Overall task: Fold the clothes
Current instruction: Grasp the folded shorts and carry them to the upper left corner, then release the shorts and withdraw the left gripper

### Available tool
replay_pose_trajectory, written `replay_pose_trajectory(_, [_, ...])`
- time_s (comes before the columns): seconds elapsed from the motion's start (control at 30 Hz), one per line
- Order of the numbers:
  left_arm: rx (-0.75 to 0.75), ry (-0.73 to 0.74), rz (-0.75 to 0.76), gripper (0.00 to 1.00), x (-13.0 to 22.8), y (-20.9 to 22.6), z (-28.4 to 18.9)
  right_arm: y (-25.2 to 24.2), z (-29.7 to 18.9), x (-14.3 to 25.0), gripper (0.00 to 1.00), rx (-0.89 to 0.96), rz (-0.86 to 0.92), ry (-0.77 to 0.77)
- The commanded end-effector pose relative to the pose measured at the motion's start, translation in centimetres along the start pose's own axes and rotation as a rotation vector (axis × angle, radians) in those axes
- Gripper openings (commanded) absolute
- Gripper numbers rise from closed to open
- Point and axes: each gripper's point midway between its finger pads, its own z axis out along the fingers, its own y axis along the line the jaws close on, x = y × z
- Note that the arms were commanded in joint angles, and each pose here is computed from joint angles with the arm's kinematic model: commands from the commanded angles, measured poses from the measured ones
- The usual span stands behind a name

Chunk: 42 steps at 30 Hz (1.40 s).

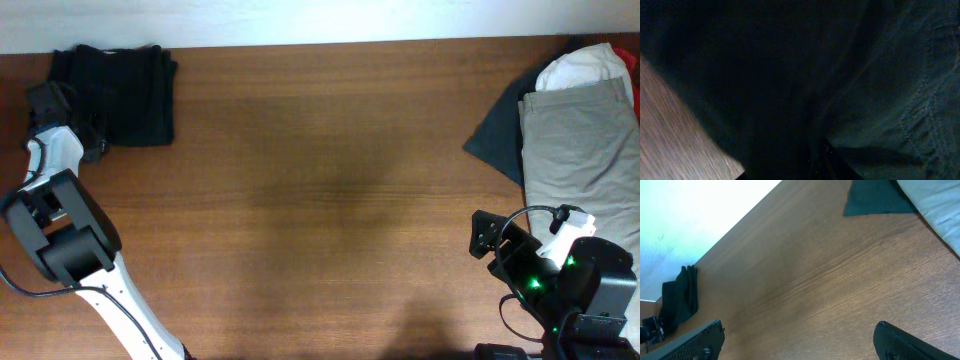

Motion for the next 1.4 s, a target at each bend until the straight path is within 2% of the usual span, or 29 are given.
replay_pose_trajectory(0.0, [-0.069,-0.032,0.149,0.28,0.1,2.8,3.1,-0.3,0.0,-0.2,0.99,0.012,0.007,-0.013])
replay_pose_trajectory(0.1, [-0.059,-0.027,0.164,0.31,0.4,3.2,4.6,-0.3,0.0,-0.2,0.99,0.012,0.007,-0.013])
replay_pose_trajectory(0.17, [-0.030,-0.054,0.237,0.32,-0.2,2.4,4.6,-0.3,0.0,-0.2,0.99,0.012,0.007,-0.013])
replay_pose_trajectory(0.23, [-0.034,-0.052,0.288,0.47,-0.2,2.5,4.6,-0.3,0.0,-0.2,0.99,0.012,0.007,-0.013])
replay_pose_trajectory(0.33, [-0.079,-0.012,0.310,0.83,0.4,3.5,4.2,-0.3,0.0,-0.2,0.99,0.012,0.007,-0.013])
replay_pose_trajectory(0.37, [-0.111,-0.021,0.306,0.99,0.0,4.0,3.5,-0.3,0.0,-0.2,0.99,0.012,0.007,-0.013])
replay_pose_trajectory(0.5, [-0.161,-0.047,0.296,0.99,-1.7,3.2,-2.6,-0.3,0.0,-0.2,0.99,0.012,0.007,-0.013])
replay_pose_trajectory(0.6, [-0.157,0.028,0.290,0.99,-0.4,2.1,-8.8,-0.3,0.0,-0.2,0.99,0.012,0.007,-0.013])
replay_pose_trajectory(0.67, [-0.070,0.077,0.287,0.99,0.8,0.0,-14.2,-0.3,0.0,-0.2,0.99,0.012,0.007,-0.013])
replay_pose_trajectory(0.77, [-0.001,0.045,0.295,0.99,1.5,-1.6,-23.1,-0.3,0.0,-0.2,0.99,0.012,0.007,-0.013])
replay_pose_trajectory(0.83, [-0.021,0.069,0.291,0.99,3.5,-0.3,-28.5,-0.3,0.0,-0.2,0.99,0.012,0.007,-0.013])
replay_pose_trajectory(0.97, [-0.133,0.366,0.226,0.99,12.5,5.8,-37.7,-0.3,0.0,-0.2,0.99,0.012,0.007,-0.013])
replay_pose_trajectory(1.07, [-0.136,0.351,0.306,0.99,12.5,6.3,-38.5,-0.3,0.0,-0.2,0.98,0.012,0.007,-0.013])
replay_pose_trajectory(1.2, [-0.130,0.355,0.312,0.99,12.6,6.3,-38.6,-0.4,0.0,0.0,0.99,0.015,0.008,-0.008])
replay_pose_trajectory(1.23, [-0.123,0.361,0.370,0.99,12.8,6.1,-38.4,-0.4,0.0,0.0,0.99,0.015,0.008,-0.008])
replay_pose_trajectory(1.27, [-0.093,0.307,0.528,0.99,13.2,5.7,-39.3,-0.4,0.0,-0.1,0.99,0.015,0.008,-0.008])
replay_pose_trajectory(1.33, [-0.045,0.119,0.698,0.99,14.4,5.3,-41.8,-0.4,0.0,-0.1,0.99,0.015,0.008,-0.008])
replay_pose_trajectory(1.37, [0.034,0.038,0.766,0.99,15.9,5.4,-43.3,-0.4,0.0,-0.1,0.99,0.015,0.008,-0.008])
